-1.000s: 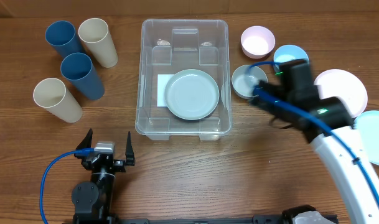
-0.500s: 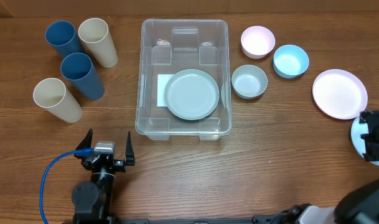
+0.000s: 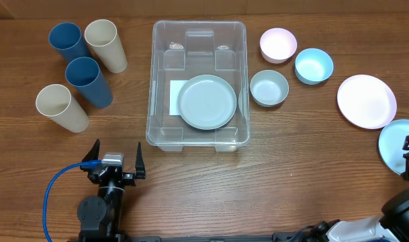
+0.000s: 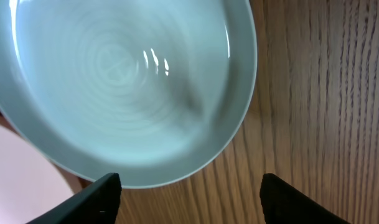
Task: Pack container
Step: 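Move the right gripper to the light blue plate and grip its rim, then carry the light blue plate over the bin and lower it onto the grey plate, then open the right gripper and withdraw it from the bin, then reach the right gripper to the pink plate and grip its rim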
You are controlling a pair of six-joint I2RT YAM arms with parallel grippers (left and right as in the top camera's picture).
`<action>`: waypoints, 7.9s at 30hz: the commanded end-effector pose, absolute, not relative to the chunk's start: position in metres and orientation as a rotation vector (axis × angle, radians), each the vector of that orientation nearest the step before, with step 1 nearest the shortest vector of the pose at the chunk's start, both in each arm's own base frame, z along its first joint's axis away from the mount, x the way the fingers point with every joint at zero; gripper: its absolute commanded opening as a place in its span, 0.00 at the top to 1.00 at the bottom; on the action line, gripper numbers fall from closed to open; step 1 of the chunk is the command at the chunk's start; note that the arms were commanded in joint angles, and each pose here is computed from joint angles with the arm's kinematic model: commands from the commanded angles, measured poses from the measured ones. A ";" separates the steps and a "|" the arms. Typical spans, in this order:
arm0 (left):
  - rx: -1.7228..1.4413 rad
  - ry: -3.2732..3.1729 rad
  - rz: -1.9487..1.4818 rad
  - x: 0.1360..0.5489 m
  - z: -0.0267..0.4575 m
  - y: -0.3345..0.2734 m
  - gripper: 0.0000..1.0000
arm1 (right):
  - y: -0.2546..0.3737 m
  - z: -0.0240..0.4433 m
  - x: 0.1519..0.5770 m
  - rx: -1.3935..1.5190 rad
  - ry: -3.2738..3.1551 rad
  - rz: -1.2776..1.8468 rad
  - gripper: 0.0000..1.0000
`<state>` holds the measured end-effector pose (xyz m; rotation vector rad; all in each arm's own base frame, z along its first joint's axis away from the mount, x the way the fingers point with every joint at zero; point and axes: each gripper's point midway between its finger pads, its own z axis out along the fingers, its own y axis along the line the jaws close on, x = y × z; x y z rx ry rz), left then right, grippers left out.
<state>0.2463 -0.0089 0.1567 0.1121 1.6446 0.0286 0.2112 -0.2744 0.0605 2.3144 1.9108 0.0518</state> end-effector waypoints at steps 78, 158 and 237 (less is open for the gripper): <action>0.127 1.640 0.055 0.246 0.157 -0.007 0.00 | 0.151 0.255 0.372 0.344 2.613 0.339 0.96; 0.127 1.640 0.055 0.246 0.157 -0.007 0.00 | 0.284 0.027 0.336 -0.604 3.076 0.394 0.60; 0.127 1.640 0.055 0.246 0.157 -0.007 0.00 | -0.213 0.013 0.381 1.796 2.634 -0.027 0.43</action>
